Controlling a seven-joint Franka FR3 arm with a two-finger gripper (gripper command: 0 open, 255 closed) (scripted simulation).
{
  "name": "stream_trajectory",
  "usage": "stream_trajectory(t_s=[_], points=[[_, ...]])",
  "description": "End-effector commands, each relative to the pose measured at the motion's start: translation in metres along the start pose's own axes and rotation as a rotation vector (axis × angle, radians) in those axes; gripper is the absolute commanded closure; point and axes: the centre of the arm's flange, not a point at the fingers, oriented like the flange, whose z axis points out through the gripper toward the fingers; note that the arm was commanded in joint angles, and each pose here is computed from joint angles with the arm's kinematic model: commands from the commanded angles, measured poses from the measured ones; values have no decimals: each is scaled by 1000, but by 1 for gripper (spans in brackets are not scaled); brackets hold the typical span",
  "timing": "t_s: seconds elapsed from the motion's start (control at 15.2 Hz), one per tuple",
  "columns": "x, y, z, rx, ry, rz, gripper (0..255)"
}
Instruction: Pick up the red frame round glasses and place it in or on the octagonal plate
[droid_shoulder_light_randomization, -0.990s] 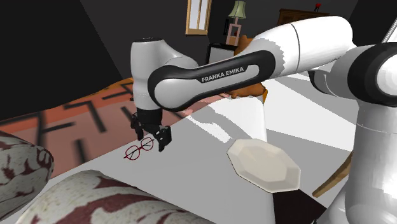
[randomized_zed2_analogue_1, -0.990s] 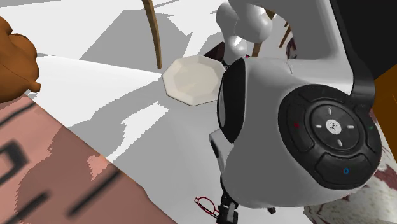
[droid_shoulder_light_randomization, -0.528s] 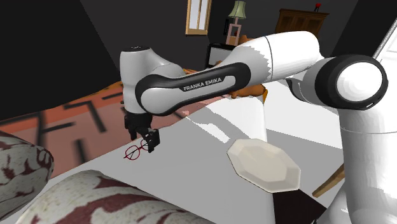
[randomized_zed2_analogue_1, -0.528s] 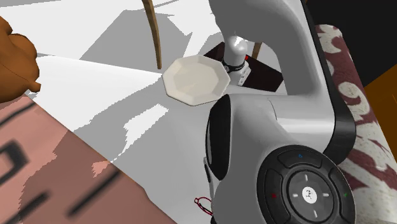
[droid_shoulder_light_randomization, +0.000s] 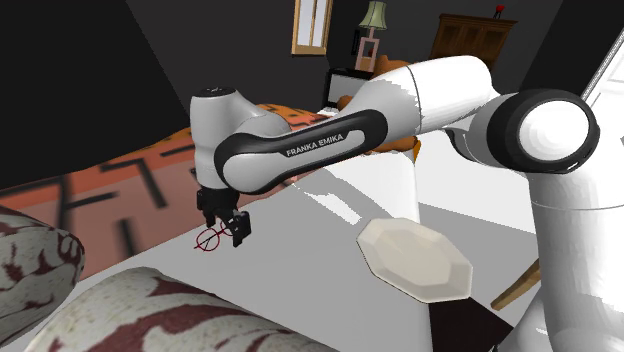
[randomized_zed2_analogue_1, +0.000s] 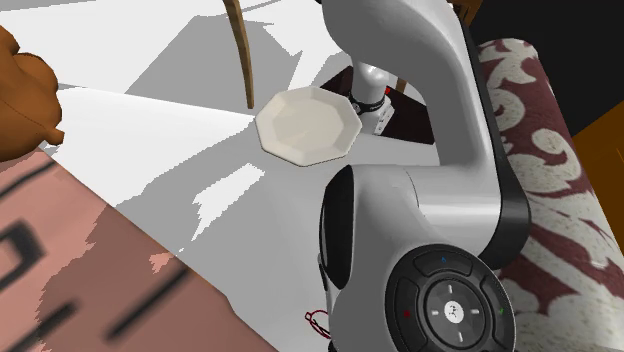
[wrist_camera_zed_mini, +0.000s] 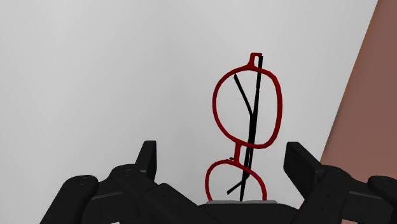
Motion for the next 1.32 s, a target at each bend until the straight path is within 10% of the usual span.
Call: stream_trajectory(t_s=[0.0,0.13,0.2,1.25], points=[[0,0,0,0,0,0,0],[0,0,0,0,0,0,0],[0,0,0,0,0,0,255],[2,-2,-37,0,0,0,255]])
